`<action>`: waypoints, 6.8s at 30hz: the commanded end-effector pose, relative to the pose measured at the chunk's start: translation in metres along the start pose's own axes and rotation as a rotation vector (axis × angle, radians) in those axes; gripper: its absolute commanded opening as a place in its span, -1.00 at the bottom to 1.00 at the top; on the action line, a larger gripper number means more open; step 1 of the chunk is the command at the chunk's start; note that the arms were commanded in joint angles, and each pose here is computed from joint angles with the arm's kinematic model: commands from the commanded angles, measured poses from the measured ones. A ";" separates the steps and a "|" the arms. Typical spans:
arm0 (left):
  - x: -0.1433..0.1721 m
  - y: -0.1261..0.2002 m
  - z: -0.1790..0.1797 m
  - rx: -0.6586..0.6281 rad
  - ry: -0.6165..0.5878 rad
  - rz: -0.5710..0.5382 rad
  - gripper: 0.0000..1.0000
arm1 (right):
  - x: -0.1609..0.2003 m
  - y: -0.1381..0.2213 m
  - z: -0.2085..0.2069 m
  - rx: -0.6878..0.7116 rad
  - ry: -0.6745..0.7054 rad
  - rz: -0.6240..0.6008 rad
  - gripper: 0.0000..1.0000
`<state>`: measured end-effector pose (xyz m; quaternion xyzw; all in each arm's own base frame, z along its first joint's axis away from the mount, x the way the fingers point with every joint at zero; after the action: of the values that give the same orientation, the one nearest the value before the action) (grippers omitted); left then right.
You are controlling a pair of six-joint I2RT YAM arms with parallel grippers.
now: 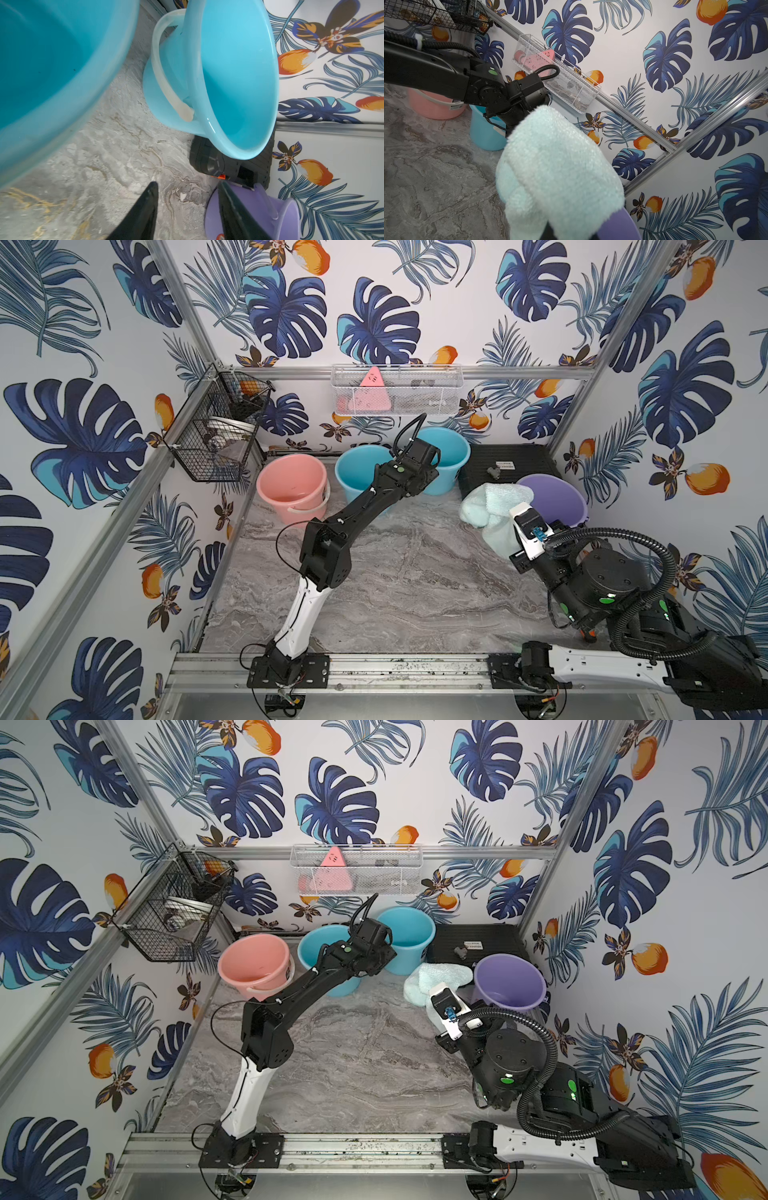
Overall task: Wipe the inside of the bucket with a cloth
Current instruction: Pick up the bucket from the center of the board, then wipe the dirt from the inside of the bucket.
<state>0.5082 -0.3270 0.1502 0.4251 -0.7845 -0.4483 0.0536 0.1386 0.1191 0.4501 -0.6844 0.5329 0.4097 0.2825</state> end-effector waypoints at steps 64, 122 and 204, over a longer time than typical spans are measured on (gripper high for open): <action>0.085 0.139 -0.006 0.301 -0.190 0.195 -1.00 | -0.009 0.015 -0.033 0.014 -0.082 -0.014 -1.00; 0.109 0.298 0.248 0.124 -0.856 0.437 -1.00 | 0.110 -0.028 0.274 -0.804 0.739 -0.068 -1.00; 0.097 0.295 0.260 -0.023 -0.830 0.350 -1.00 | 0.144 -0.131 0.321 -0.458 0.902 0.015 -1.00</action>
<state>0.1465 -0.1562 0.1919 0.0793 -0.7950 -0.5682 -0.1972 0.1818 0.3482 0.1386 -0.8367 0.4629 0.2317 -0.1786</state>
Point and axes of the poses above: each gripper's point midway between its finger pads, its own y axis back along the fingers, its own z axis along the line the jaws close on, x = y × z, the point moved 5 cm from there along y, back along the fingers
